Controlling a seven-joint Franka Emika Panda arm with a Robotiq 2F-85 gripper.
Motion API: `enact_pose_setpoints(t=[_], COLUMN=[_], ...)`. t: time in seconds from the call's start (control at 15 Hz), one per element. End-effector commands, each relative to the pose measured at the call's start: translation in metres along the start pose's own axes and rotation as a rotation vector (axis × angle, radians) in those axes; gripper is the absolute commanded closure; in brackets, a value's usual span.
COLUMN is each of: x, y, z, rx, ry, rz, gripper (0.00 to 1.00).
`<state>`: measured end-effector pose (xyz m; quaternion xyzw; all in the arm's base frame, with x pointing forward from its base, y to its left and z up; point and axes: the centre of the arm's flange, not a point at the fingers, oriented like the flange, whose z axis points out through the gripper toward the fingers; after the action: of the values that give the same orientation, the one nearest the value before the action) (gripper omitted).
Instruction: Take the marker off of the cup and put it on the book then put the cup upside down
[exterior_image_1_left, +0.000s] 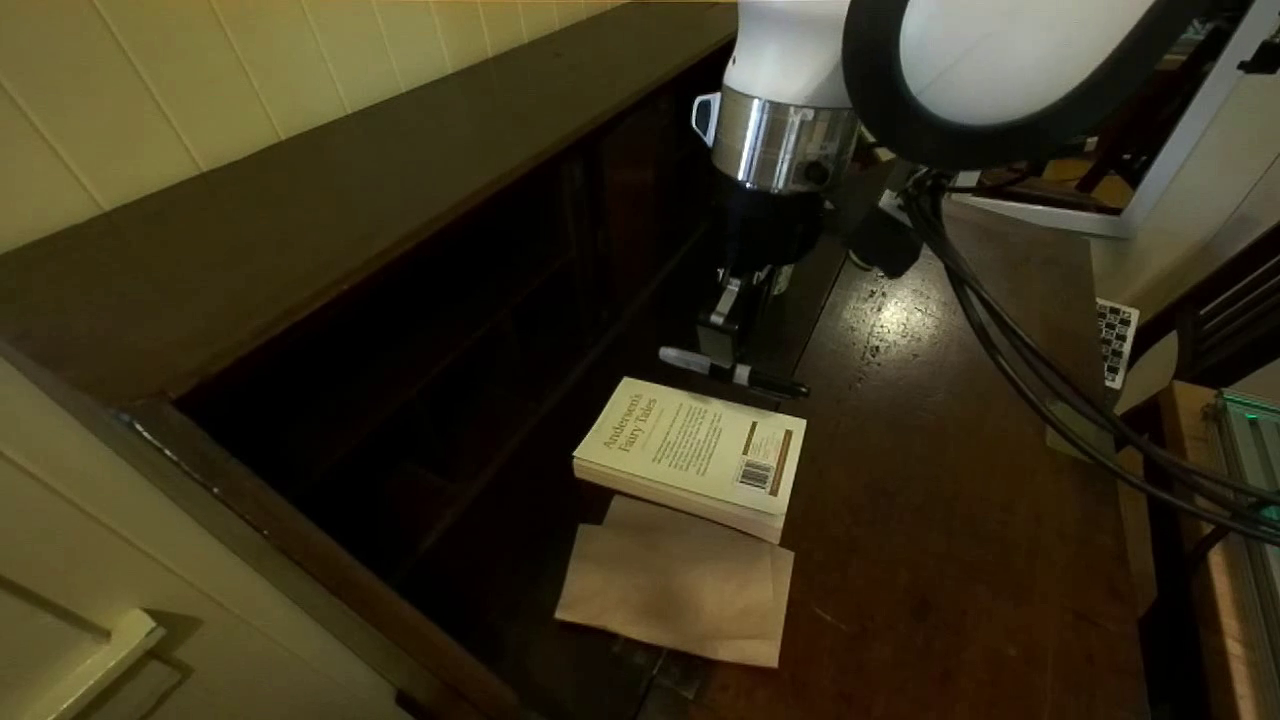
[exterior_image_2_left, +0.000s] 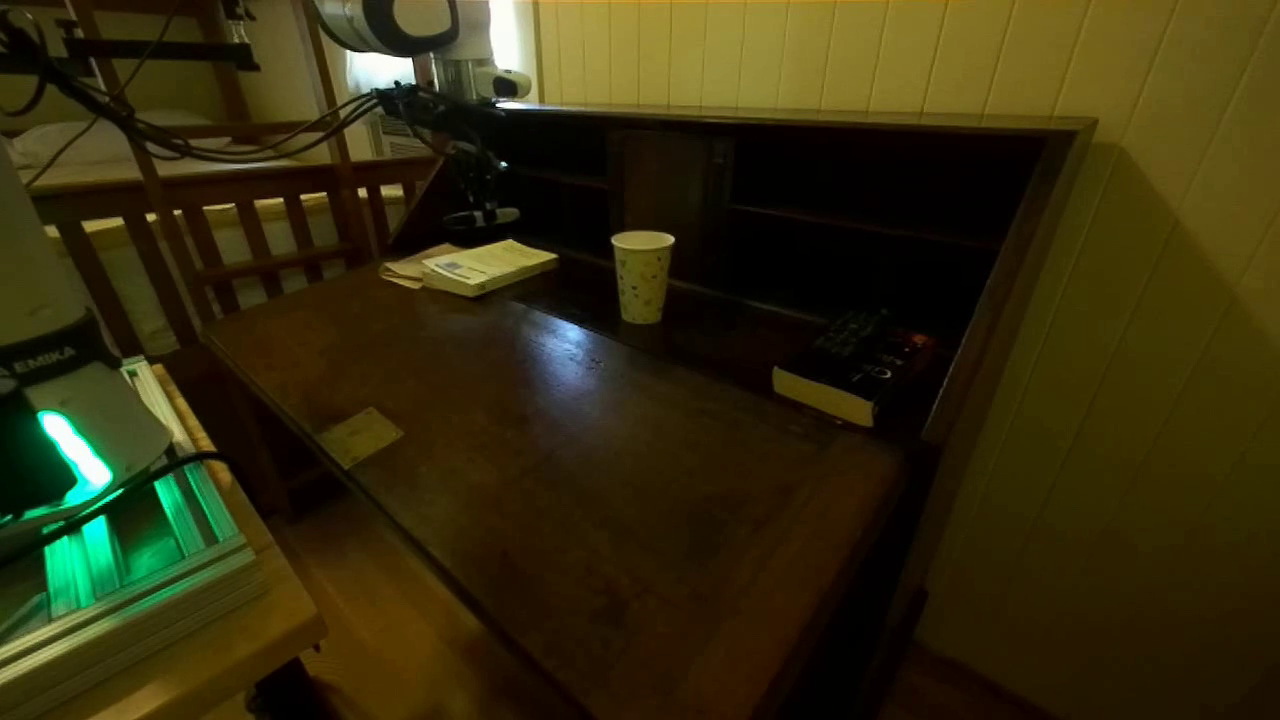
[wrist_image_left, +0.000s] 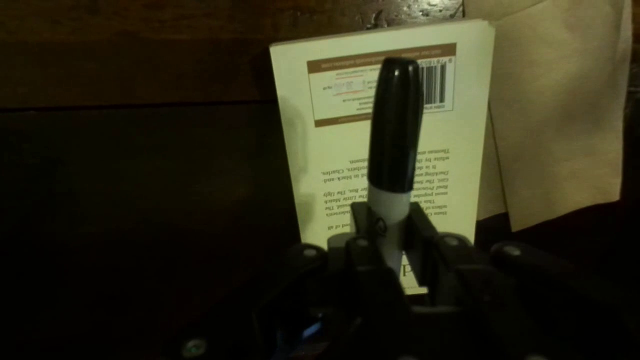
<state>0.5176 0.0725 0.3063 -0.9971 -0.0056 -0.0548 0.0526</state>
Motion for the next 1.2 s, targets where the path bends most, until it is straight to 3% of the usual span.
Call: enact_pose_setpoints(t=[0.0, 0.07, 0.6, 0.87, 1.13], x=[-0.004, -0.004, -0.002, 0.002, 0.008], y=[-0.008, -0.009, -0.007, -0.004, 0.018], z=[0.011, 0.013, 0.014, 0.011, -0.018], rx=[0.028, 0.030, 0.031, 0.027, -0.001], ry=[0.015, 0.017, 0.034, 0.035, 0.049], rz=[0.004, 0.006, 0.014, 0.046, 0.139], gripper=[0.66, 0.54, 0.01, 0.00, 0.00])
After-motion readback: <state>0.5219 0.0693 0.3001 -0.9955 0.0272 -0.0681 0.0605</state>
